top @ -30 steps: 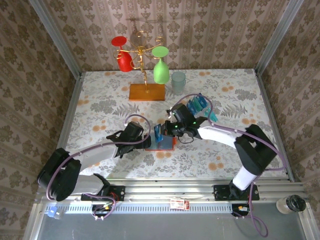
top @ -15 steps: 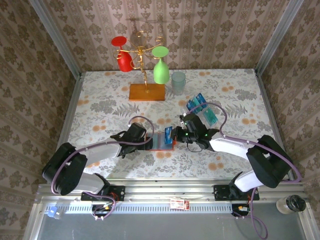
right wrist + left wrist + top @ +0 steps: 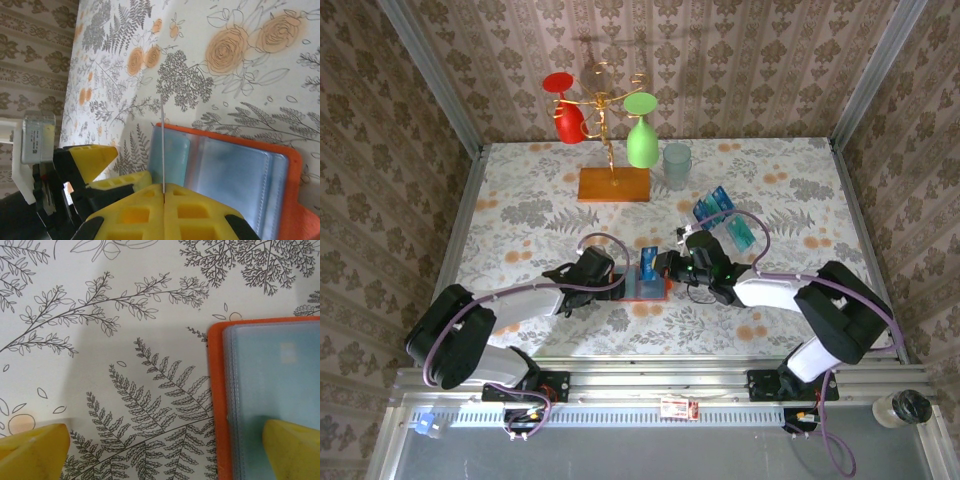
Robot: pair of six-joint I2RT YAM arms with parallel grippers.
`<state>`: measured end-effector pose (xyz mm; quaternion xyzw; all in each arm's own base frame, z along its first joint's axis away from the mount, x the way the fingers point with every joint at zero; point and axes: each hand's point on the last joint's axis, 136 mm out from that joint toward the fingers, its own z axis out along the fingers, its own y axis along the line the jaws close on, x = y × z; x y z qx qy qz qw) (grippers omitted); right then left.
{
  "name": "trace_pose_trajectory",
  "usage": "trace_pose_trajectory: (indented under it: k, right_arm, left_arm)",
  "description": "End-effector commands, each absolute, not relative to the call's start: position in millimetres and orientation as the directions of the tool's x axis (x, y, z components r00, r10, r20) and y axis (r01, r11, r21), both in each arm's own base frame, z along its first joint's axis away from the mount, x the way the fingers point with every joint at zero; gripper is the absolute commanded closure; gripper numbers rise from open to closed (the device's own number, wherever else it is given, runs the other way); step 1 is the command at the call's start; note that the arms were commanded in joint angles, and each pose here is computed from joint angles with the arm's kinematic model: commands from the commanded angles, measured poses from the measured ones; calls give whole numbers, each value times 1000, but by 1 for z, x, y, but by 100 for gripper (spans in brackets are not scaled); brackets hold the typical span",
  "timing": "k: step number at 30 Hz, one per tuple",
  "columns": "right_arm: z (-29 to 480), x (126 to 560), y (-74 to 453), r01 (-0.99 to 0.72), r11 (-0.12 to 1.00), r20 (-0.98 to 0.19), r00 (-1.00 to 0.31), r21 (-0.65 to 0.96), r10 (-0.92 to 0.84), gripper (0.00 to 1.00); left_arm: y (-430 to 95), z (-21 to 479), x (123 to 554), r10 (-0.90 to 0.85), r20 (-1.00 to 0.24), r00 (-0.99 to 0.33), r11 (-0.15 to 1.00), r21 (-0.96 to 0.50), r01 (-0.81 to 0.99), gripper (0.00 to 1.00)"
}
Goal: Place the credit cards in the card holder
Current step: Insert the credit card into the card slot.
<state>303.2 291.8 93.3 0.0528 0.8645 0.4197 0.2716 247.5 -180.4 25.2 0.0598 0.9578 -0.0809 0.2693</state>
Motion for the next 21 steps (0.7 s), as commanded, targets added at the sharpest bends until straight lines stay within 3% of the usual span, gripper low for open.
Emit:
trace_pose_trajectory:
  k: [1,21]
  right_arm:
    - [92,304,299,-155,611,-428,-841,776,331,100]
    - [64,303,310,-155,619,-429,-844,770,322,100]
  left_arm:
    - [-170,18,241,79,-514,-854,986,-84,142,0]
    - [-165,13,235,64,-503,-862,989,-83,122,0]
